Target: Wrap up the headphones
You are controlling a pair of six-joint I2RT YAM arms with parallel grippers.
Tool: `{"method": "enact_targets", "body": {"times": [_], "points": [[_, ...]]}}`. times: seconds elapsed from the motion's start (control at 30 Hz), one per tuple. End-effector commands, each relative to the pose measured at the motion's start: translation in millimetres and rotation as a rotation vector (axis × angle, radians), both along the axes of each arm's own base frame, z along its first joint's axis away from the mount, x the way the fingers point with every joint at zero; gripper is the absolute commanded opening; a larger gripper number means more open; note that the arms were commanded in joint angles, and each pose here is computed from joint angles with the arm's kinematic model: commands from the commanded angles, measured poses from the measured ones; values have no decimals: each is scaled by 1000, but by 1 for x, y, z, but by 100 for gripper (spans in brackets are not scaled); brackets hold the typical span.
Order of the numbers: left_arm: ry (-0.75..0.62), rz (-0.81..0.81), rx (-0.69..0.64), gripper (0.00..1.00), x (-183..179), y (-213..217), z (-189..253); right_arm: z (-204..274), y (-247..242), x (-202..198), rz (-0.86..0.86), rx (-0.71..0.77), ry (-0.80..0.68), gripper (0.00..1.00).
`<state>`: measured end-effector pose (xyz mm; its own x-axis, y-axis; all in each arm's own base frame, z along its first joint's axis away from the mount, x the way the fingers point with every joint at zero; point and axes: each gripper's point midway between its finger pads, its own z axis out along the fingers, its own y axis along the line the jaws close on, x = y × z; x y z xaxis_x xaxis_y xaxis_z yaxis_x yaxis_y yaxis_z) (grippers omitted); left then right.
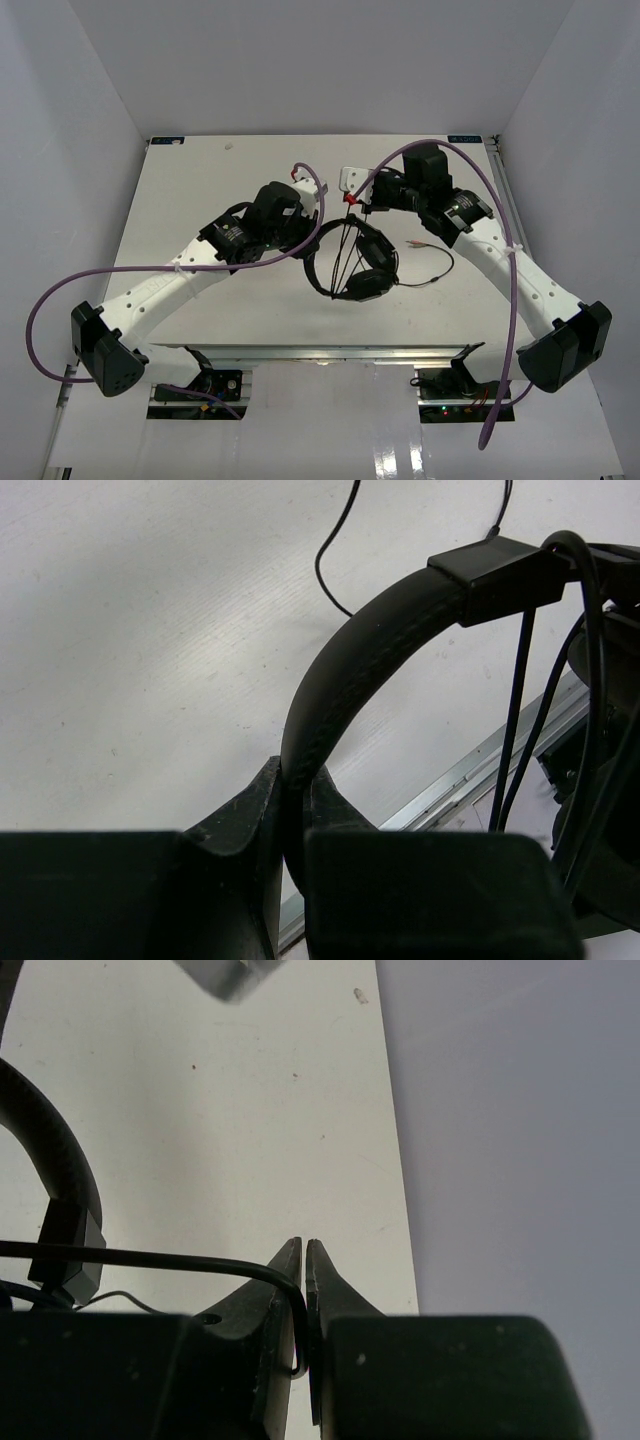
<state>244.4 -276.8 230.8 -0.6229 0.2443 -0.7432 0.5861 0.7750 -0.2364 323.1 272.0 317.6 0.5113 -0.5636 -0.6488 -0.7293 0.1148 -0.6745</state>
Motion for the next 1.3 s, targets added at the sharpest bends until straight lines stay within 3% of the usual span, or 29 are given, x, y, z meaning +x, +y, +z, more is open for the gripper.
{"method": "enact_targets", "body": {"times": [0.0, 0.5, 0.8, 1.27], "points": [[-43, -63, -88, 0, -14, -8, 40, 13, -2, 4, 0, 70, -2, 11], [-71, 9, -87, 0, -8, 3, 57, -4, -28, -16, 22, 183, 171, 11], [-63, -28, -149, 0, -13, -8, 76, -24, -25, -25, 58, 220, 252, 11], [-35, -103, -206, 0, -27, -20, 93, -40, -20, -4, 51, 307, 390, 12]]}}
